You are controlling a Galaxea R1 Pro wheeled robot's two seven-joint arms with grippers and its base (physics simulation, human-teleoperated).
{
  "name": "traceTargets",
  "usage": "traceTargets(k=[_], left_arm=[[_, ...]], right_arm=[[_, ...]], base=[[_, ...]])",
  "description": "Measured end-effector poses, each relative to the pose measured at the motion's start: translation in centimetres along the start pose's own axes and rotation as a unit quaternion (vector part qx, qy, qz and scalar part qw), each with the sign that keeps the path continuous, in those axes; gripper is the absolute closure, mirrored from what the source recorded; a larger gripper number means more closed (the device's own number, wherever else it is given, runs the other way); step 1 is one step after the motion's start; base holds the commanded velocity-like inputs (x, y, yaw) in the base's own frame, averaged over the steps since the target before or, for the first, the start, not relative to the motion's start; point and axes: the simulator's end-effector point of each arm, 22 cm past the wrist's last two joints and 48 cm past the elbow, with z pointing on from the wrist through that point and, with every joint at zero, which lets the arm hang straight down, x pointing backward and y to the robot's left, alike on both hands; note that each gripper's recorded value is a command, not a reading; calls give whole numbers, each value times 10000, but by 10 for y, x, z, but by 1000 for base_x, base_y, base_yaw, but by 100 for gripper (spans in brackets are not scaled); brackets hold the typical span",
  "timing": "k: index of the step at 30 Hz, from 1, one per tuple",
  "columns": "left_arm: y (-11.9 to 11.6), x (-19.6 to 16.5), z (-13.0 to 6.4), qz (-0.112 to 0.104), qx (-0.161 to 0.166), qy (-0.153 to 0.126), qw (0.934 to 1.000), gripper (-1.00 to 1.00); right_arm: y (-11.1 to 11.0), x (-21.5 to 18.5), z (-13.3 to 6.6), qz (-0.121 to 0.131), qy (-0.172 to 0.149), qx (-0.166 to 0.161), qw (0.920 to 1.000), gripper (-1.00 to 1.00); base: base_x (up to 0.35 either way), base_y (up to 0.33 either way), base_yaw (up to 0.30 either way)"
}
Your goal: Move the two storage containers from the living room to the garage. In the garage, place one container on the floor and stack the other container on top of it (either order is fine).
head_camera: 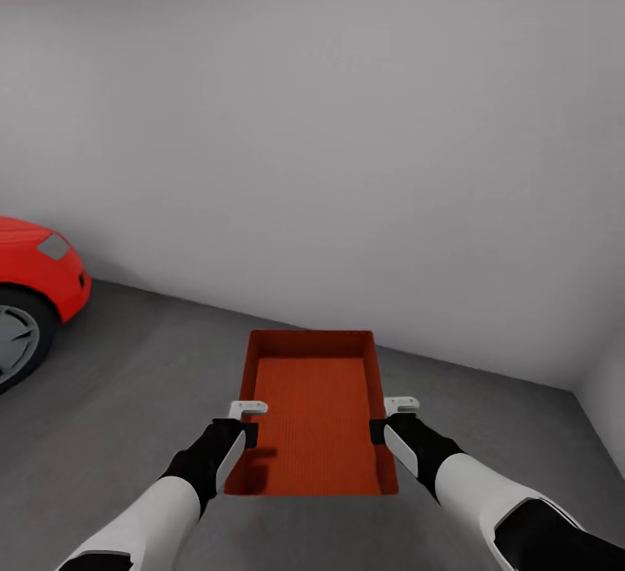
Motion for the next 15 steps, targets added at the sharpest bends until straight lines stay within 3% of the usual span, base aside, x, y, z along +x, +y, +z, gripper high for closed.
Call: traceTargets(k=[15], left_arm=[[0,0,0,0,1,0,10000,100]], right_arm=[[0,0,0,1,0,-1,10000,100]], base=[[0,0,-289]])
